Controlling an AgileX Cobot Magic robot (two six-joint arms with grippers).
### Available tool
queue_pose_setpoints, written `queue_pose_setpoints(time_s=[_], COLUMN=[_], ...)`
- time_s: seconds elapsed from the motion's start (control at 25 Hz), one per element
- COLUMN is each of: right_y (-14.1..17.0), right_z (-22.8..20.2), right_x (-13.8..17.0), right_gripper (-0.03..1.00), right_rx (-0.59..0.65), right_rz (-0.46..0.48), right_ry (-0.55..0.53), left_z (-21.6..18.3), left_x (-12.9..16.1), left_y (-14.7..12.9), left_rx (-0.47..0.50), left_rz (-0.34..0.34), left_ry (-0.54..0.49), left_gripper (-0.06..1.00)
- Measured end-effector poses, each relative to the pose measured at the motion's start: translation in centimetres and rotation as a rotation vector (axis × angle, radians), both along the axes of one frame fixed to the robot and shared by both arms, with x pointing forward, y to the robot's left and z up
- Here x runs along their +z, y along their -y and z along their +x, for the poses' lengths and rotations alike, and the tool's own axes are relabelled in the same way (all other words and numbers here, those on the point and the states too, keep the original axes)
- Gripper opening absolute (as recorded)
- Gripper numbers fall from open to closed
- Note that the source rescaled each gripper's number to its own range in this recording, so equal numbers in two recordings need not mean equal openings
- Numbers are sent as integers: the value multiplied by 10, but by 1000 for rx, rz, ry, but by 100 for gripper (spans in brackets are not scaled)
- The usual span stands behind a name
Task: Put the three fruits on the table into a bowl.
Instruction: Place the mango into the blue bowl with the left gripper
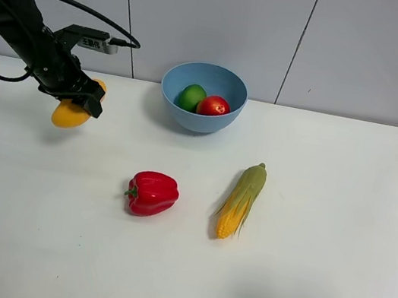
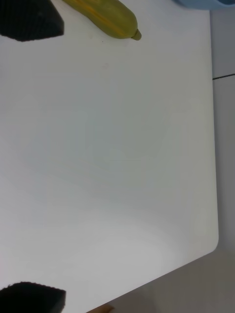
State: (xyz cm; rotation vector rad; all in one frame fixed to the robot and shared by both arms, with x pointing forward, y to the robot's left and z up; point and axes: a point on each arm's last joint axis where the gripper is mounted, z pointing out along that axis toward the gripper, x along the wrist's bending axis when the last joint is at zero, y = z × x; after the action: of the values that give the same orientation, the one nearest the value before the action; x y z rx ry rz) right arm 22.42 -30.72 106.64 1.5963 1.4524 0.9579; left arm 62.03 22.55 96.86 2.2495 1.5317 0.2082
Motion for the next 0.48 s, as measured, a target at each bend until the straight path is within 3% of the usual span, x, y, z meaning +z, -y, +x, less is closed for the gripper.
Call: queue_pose_setpoints(time_s=[0.28, 0.48], right_y=[0, 0], right_z=[0, 0], right_x=[0, 0], right_gripper=[100, 100], right_rx=[0, 0], right_rz=[0, 0], right_ry=[0, 0], left_z=[4, 13], left_x=[22, 51], left_y=[28, 57], left_rx=[-59, -106], left_rz=[-27, -61], left_ry=[75, 185], left_gripper=[1, 1])
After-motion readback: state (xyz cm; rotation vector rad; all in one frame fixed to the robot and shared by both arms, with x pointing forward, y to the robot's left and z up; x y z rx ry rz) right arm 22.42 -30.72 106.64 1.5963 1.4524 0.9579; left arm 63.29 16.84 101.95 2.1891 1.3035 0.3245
